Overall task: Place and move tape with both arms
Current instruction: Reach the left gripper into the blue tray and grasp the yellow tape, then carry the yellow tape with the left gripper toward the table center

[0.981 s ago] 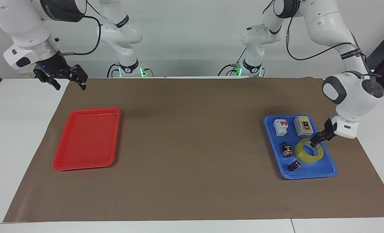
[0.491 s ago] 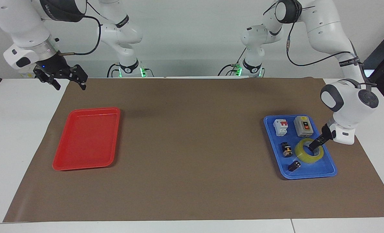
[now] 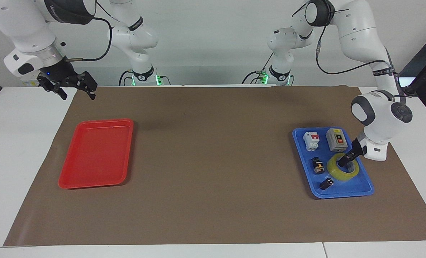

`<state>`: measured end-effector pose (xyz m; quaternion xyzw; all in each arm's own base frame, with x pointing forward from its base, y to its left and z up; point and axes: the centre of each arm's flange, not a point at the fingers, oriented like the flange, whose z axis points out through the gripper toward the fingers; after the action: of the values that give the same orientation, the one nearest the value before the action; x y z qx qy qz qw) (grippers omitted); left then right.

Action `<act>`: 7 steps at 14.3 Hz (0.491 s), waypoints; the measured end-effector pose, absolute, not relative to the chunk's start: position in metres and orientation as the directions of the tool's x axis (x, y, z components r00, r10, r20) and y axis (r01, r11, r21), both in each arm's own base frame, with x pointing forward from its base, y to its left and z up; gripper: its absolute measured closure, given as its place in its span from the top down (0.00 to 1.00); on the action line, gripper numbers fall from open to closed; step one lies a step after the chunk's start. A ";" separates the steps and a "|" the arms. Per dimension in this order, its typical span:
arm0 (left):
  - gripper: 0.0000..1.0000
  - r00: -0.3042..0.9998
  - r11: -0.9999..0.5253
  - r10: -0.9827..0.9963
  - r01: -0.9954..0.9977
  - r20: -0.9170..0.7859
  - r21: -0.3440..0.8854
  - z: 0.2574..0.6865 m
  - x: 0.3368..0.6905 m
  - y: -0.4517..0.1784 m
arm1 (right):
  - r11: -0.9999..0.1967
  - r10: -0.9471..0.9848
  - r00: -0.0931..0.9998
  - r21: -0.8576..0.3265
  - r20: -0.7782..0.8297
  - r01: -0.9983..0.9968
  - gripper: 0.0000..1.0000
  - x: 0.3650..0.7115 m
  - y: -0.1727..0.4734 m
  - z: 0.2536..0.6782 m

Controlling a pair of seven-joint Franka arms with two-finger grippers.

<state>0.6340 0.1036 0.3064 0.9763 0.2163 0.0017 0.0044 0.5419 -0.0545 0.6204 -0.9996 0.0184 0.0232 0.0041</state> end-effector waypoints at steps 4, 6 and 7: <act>0.22 0.906 -0.906 0.423 0.423 0.007 0.010 0.308 0.633 0.105 | -0.999 -0.037 0.998 -0.007 -0.047 -0.037 1.00 0.542 -0.054 0.620; 0.22 0.906 -0.907 0.422 0.422 0.025 0.016 0.319 0.634 0.104 | -0.999 -0.037 0.998 -0.007 -0.047 -0.037 1.00 0.542 -0.054 0.620; 0.22 0.906 -0.907 0.421 0.421 0.040 0.021 0.329 0.634 0.103 | -0.999 -0.037 0.998 -0.007 -0.047 -0.037 1.00 0.542 -0.054 0.620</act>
<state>0.6340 0.1032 0.3291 0.9762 0.2156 0.0218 0.0061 0.5419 -0.0545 0.6204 -0.9996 0.0184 0.0232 0.0042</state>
